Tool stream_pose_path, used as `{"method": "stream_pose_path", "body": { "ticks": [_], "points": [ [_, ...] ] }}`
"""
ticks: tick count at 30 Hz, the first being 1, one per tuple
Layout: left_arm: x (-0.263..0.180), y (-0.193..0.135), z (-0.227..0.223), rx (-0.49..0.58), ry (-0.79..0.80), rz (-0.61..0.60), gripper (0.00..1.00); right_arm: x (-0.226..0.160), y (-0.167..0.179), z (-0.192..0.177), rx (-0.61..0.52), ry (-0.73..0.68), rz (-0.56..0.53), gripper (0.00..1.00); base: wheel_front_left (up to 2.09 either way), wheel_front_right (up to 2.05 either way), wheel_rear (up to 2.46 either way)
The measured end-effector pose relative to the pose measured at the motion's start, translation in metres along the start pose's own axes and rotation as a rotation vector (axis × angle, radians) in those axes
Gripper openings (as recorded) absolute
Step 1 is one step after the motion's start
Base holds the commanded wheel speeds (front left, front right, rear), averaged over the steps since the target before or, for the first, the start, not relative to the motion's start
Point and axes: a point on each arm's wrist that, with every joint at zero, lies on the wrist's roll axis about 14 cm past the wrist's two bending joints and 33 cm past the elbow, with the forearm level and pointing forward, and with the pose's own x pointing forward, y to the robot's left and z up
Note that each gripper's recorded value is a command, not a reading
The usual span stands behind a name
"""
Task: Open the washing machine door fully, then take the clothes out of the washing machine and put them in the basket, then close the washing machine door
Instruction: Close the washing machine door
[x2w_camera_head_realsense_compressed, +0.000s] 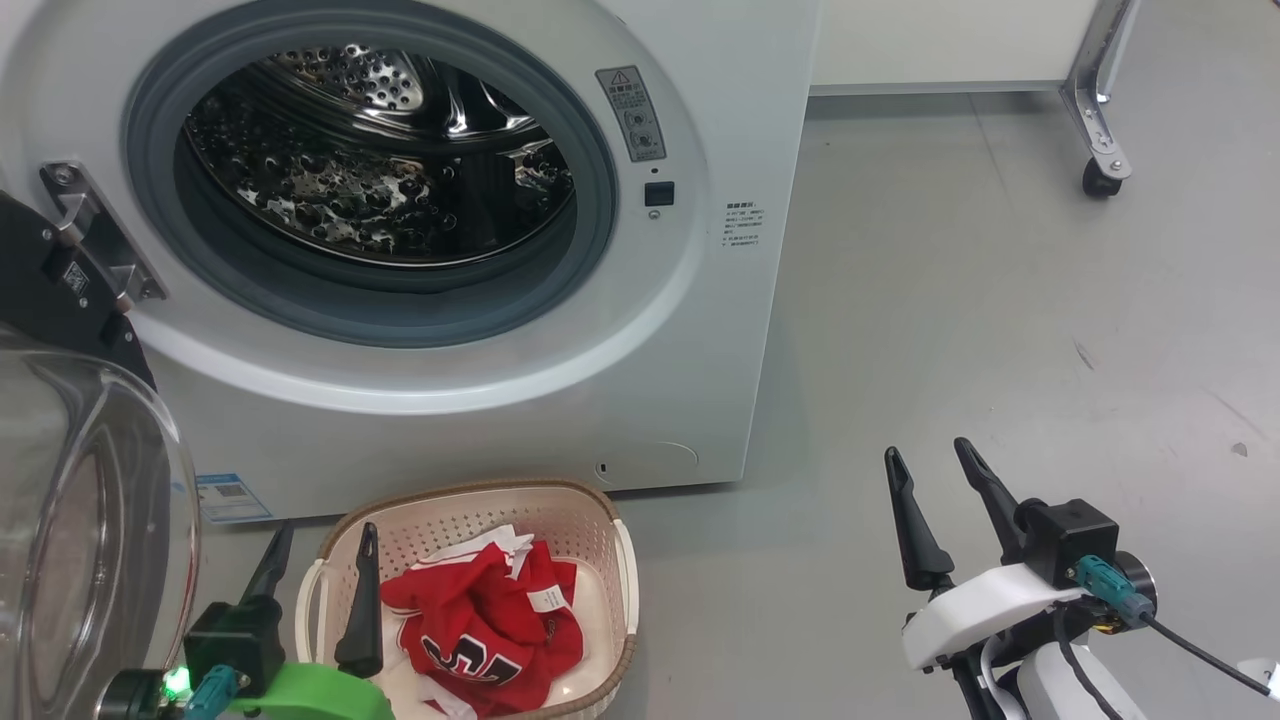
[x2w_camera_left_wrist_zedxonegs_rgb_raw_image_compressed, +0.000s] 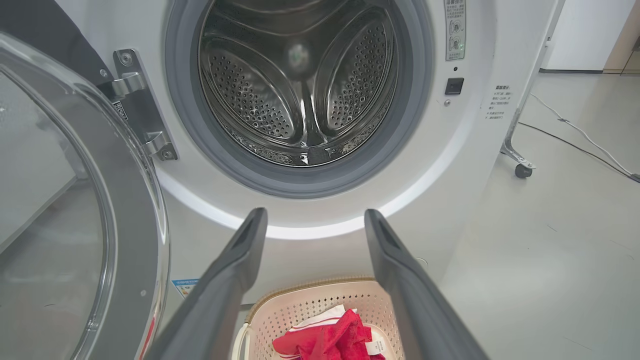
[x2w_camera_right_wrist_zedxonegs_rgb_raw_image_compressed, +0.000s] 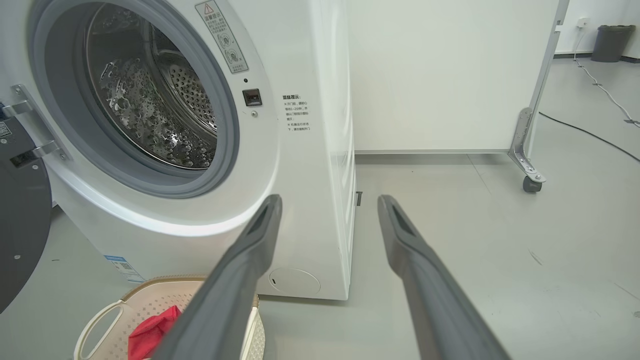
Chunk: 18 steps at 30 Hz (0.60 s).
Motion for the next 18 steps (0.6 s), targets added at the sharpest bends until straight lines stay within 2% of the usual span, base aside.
{"method": "stream_pose_path", "body": {
  "ticks": [18],
  "points": [
    [0.0012,-0.0029,0.0035,0.002,0.001,-0.005,1.00,0.0011,-0.0016,-0.0013,-0.002,0.003,-0.002,1.00,-1.11,1.11,0.00]
  ]
}}
